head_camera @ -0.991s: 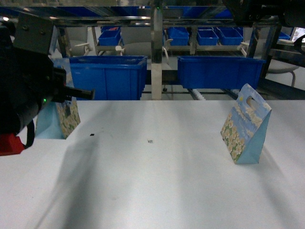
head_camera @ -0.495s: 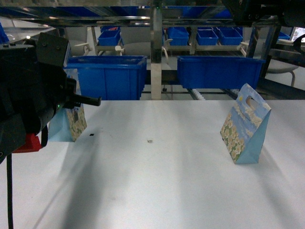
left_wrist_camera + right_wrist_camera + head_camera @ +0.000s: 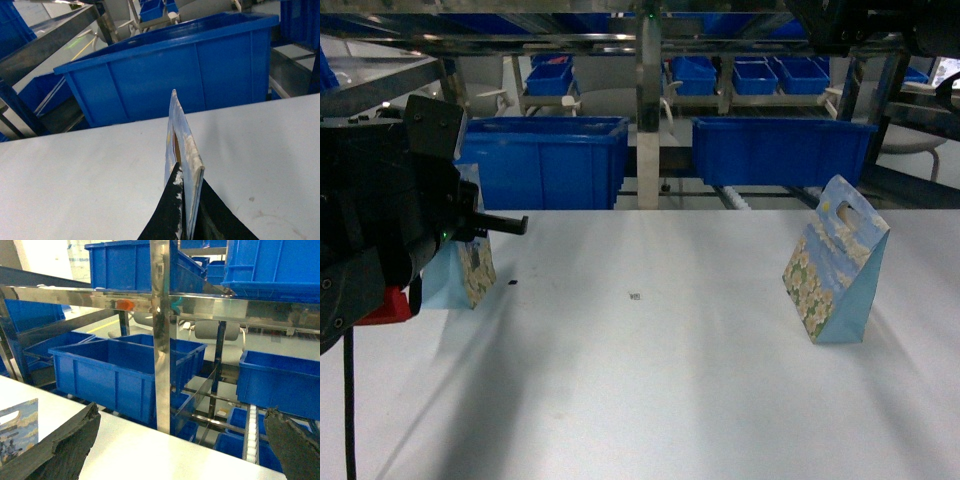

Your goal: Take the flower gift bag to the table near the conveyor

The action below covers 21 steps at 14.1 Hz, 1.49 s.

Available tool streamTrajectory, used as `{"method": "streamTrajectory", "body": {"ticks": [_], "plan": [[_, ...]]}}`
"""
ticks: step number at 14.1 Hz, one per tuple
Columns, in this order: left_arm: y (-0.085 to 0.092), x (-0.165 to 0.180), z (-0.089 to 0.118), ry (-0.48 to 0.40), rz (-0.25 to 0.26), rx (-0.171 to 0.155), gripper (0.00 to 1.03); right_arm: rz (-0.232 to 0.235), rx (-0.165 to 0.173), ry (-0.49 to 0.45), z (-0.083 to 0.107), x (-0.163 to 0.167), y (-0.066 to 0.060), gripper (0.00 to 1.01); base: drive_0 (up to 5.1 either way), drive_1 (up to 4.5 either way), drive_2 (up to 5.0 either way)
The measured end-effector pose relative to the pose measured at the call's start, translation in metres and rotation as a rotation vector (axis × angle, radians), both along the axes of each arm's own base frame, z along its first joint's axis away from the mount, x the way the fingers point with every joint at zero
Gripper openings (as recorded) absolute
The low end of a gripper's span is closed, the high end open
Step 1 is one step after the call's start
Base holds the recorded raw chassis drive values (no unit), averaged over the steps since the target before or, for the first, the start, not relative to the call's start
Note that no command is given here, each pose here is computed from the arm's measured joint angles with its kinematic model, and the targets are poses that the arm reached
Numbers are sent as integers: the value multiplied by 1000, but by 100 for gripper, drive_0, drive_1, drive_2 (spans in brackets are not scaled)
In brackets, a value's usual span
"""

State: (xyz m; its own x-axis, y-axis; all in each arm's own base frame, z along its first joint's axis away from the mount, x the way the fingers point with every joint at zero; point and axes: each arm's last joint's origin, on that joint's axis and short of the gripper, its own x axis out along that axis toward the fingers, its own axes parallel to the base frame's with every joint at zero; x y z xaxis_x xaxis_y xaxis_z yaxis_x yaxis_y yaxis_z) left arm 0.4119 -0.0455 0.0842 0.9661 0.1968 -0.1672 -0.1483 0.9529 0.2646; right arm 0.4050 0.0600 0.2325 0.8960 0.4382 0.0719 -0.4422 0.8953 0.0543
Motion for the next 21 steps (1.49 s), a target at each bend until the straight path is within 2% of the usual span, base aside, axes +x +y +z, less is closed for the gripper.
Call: {"method": "streamTrajectory", "body": {"ticks": [4,5,10,12,14,16,18,20,21], "plan": [[-2,7,4,-16,6,-10,2,0,0,0,0,0,0,98,0,0,0],[-2,7,0,-11,3,-9,7,0,0,0,0,0,0,98,0,0,0],[-2,7,-5,5,3,-6,71,0,0,0,0,0,0,98,0,0,0],[-7,8,-6,37,23,19,96,0,0,0,0,0,0,98,0,0,0],[-15,8,-3,41,23,49,98,0,0,0,0,0,0,98,0,0,0],[-15,7,16,-10,57,60,98,0,0,0,0,0,0,98,0,0,0],[-6,4,55,-89,138,50,98,0,0,0,0,0,0,98,0,0,0],[-4,-4,101,-173,141,3,98,0,0,0,0,0,0,98,0,0,0],[-9,-12,126,-225,114,-46,98,0,0,-1,0,0,0,98,0,0,0]]}}
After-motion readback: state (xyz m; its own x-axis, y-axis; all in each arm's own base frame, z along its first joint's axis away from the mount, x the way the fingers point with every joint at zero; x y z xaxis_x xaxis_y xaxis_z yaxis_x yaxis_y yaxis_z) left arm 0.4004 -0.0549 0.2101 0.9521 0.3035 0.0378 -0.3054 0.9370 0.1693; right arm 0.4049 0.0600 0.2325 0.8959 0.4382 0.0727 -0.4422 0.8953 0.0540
